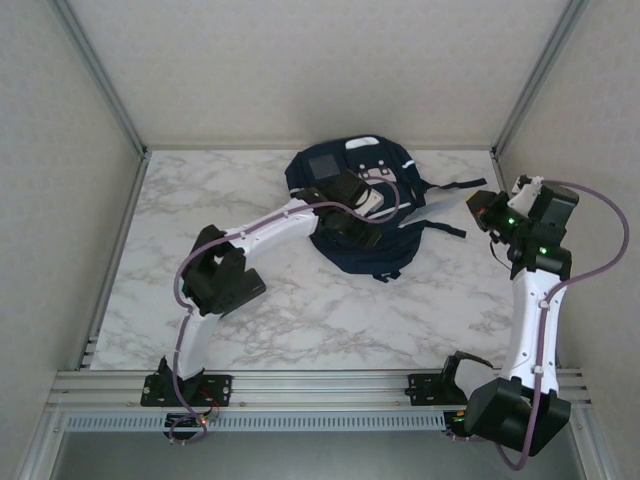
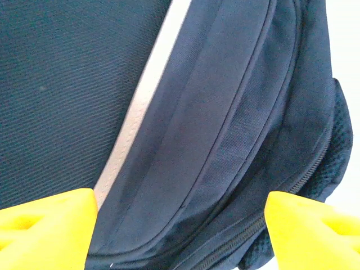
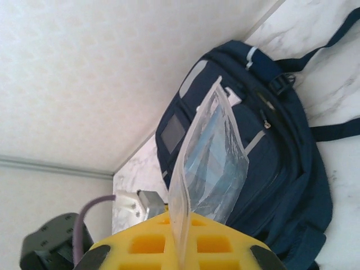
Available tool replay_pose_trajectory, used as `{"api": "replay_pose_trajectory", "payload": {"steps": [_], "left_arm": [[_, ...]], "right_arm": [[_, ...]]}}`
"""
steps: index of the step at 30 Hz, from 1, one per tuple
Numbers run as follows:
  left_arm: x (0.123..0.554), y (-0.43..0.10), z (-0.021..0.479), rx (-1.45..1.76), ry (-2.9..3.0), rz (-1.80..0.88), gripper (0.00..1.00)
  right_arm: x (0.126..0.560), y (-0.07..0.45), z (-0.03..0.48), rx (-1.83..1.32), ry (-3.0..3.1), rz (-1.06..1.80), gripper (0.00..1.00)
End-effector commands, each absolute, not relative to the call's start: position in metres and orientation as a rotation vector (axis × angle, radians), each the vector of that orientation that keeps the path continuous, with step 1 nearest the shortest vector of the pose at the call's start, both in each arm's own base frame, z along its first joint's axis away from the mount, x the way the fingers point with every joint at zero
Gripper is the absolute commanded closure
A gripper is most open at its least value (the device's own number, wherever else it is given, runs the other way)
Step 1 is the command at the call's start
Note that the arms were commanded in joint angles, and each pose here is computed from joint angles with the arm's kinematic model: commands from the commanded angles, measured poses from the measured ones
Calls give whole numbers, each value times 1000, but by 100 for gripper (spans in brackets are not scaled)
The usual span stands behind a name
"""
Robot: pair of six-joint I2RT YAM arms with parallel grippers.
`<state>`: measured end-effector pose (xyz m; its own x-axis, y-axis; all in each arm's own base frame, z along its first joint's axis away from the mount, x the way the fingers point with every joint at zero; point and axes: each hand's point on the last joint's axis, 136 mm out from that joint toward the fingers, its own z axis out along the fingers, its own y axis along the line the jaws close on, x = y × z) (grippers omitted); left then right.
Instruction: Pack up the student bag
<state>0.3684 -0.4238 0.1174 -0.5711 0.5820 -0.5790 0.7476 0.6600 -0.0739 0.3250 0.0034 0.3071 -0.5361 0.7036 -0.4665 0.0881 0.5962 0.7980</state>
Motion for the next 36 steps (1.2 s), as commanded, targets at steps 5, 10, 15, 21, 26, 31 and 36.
{"api": "replay_pose_trajectory", "payload": {"steps": [5, 10, 15, 21, 26, 31, 36], "left_arm": [[374, -441, 87, 1165, 2320, -226, 22], [387, -436, 65, 1149, 2309, -79, 22], [400, -435, 62, 1105, 2288, -21, 50], [389, -446, 78, 1131, 2328, -170, 100], [384, -445, 109, 1106, 2369, -308, 100], [392, -439, 150, 981, 2403, -555, 100], [416, -431, 187, 762, 2445, -867, 100]], "right_arm": [[324, -11, 311, 682, 1942, 870, 100], [322, -10, 313, 672, 1935, 865, 100], [320, -9, 314, 662, 1935, 866, 100], [319, -10, 313, 654, 1947, 839, 100], [312, -22, 310, 677, 1957, 723, 100], [301, -36, 315, 692, 1942, 582, 100], [302, -31, 311, 684, 1962, 614, 100]]}}
